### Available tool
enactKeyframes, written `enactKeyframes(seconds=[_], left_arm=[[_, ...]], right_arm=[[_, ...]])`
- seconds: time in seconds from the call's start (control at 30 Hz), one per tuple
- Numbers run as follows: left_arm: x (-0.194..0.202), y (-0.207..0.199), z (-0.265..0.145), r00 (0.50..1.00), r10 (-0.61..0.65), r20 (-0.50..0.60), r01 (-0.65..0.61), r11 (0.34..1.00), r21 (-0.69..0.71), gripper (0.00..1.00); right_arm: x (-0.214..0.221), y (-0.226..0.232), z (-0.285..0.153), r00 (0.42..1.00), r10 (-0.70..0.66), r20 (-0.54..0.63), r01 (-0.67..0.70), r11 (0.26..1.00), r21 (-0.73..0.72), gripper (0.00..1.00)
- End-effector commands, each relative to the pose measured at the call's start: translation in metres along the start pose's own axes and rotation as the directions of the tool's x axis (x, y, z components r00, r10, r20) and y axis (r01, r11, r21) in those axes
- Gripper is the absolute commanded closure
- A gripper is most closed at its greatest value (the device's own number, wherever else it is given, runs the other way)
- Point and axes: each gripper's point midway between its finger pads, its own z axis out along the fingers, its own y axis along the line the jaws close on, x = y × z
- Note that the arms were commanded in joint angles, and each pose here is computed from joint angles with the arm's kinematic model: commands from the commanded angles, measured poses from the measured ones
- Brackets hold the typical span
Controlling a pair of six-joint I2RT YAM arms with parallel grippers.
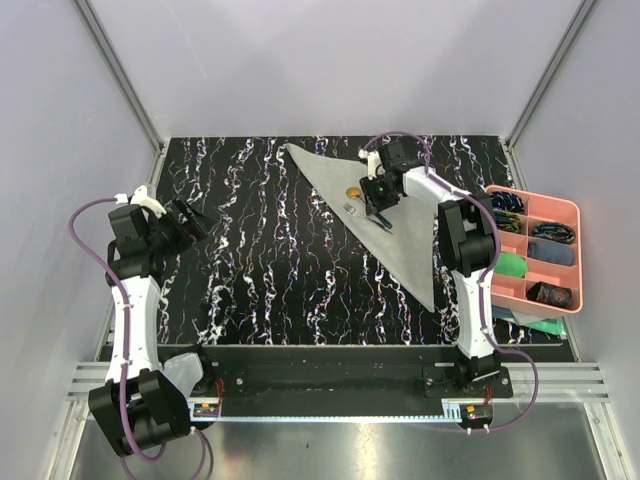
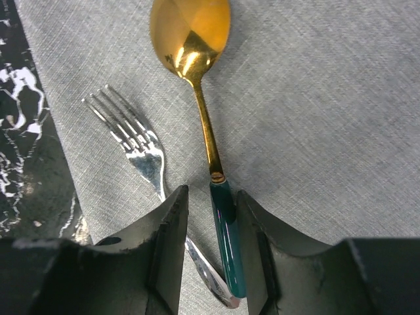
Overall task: Fold the napkin, place the utensils inside, and roll it up
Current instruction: Fold the napkin
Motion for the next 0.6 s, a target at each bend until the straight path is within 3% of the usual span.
enactKeyframes(seconds=[0.0, 0.17, 0.33, 0.57], left_arm=[[-0.008, -0.008, -0.001, 0.999, 0.013, 0.031, -0.015, 0.999, 0.042, 0.01], [-0.008, -0.008, -0.001, 0.999, 0.013, 0.033, -0.015, 0.999, 0.041, 0.01], [-0.008, -0.008, -0.002, 0.999, 0.014, 0.033, -0.016, 0.999, 0.045, 0.01], [-0.008, -0.009, -0.002, 0.999, 0.016, 0.035, -0.018, 0.999, 0.047, 0.01]], right_arm=[[-0.018, 0.018, -0.029, 0.999, 0.016, 0.045, -0.016, 1.000, -0.007, 0.57], [-0.015, 0.031, -0.034, 0.998, 0.051, 0.030, -0.049, 0.997, -0.060, 0.53], [-0.013, 0.043, -0.040, 0.998, 0.056, 0.023, -0.055, 0.996, -0.063, 0.29], [-0.027, 0.047, -0.089, 0.991, 0.084, 0.101, -0.085, 0.996, 0.005, 0.26]])
